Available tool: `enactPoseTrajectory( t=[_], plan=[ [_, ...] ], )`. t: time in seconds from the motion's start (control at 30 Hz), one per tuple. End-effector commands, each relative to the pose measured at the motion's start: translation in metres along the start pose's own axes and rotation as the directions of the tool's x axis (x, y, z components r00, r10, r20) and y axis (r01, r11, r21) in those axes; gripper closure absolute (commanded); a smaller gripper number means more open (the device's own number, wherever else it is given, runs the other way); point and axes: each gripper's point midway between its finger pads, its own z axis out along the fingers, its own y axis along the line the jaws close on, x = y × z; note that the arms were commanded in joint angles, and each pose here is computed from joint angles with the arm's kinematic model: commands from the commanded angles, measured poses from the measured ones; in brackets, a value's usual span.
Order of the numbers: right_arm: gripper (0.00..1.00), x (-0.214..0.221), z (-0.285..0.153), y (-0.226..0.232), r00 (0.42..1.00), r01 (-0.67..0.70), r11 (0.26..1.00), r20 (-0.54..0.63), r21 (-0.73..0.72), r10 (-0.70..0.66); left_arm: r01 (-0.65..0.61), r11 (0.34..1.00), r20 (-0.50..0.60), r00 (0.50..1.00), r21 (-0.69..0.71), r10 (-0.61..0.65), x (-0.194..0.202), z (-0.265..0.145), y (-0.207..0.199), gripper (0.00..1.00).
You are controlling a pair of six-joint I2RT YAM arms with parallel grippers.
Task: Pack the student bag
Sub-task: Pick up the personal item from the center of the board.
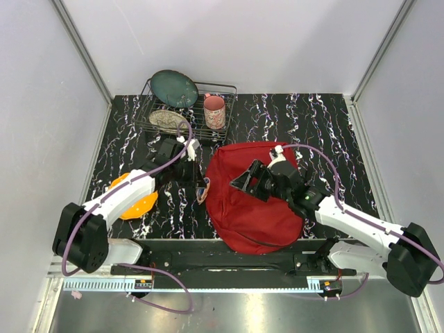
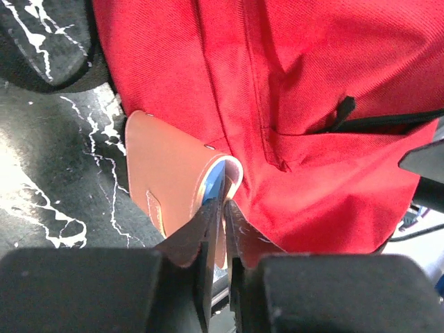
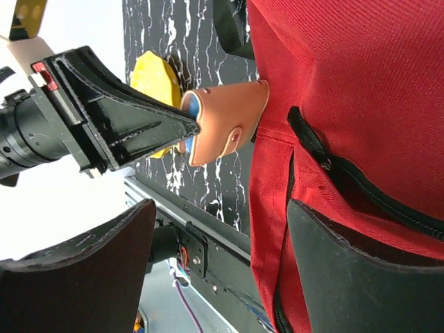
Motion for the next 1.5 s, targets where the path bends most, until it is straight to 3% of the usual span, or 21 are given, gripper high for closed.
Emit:
enactPoseTrajectory(
  t=[0.0,0.1,0.23,0.37,0.5,0.6,0.63,0.77,0.9,1.13,1.3,1.37,1.47],
  plan=[
    [0.18,-0.003,-0.001,-0.004,1.0,-0.005,1.0,0.022,0.018,0.004,0.032,0.978,0.05,0.999,-0.208,-0.022,-0.008,0.006,0.037,0.81],
    [0.18,-0.004,-0.001,-0.004,1.0,-0.004,1.0,0.025,0.021,0.003,0.027,0.974,0.042,0.999,-0.225,-0.018,-0.007,0.01,0.039,0.66],
    [0.18,-0.002,0.001,-0.006,1.0,-0.001,1.0,0.017,0.027,0.0,0.009,0.965,0.02,1.0,-0.262,-0.004,-0.005,0.012,0.044,0.55],
    [0.18,-0.001,0.002,-0.007,1.0,-0.004,1.0,0.016,0.029,0.003,-0.007,0.965,0.015,1.0,-0.262,0.011,-0.004,0.013,0.041,0.54],
    [0.18,-0.001,0.002,-0.007,1.0,-0.004,1.0,0.015,0.027,0.003,-0.014,0.962,0.03,0.999,-0.273,0.023,-0.008,0.009,0.039,0.62],
    [0.18,-0.001,0.001,-0.008,1.0,-0.002,1.0,0.017,0.028,0.002,-0.011,0.953,0.06,0.998,-0.302,0.031,-0.014,0.001,0.041,0.87],
    [0.18,0.001,0.001,-0.01,1.0,-0.004,0.999,0.012,0.036,0.004,-0.015,0.951,0.067,0.997,-0.31,0.038,-0.016,-0.001,0.042,1.0],
    [0.18,0.001,-0.002,-0.012,1.0,-0.009,0.999,0.017,0.034,0.008,-0.019,0.929,0.132,0.989,-0.369,0.073,-0.025,-0.024,0.046,1.0],
    [0.17,0.003,-0.007,-0.013,1.0,-0.022,0.999,0.017,0.024,0.022,-0.031,0.941,0.234,0.965,-0.338,0.116,-0.04,-0.062,0.026,1.0],
    [0.15,0.012,-0.033,0.009,1.0,-0.029,0.988,0.001,-0.15,0.029,-0.189,0.982,0.393,0.904,0.009,0.17,-0.06,-0.104,-0.061,1.0],
    [0.14,0.014,-0.06,0.035,1.0,-0.011,0.951,0.001,-0.308,0.012,-0.262,0.915,0.338,0.929,0.308,0.153,-0.053,-0.109,-0.12,1.0],
    [0.14,0.011,-0.07,0.045,1.0,0.009,0.937,0.019,-0.349,-0.003,-0.306,0.857,0.359,0.92,0.414,0.155,-0.051,-0.116,-0.141,1.0],
    [0.14,0.007,-0.082,0.058,0.998,0.054,0.912,0.047,-0.407,-0.038,-0.306,0.818,0.362,0.923,0.488,0.129,-0.051,-0.119,-0.153,1.0]
  ],
)
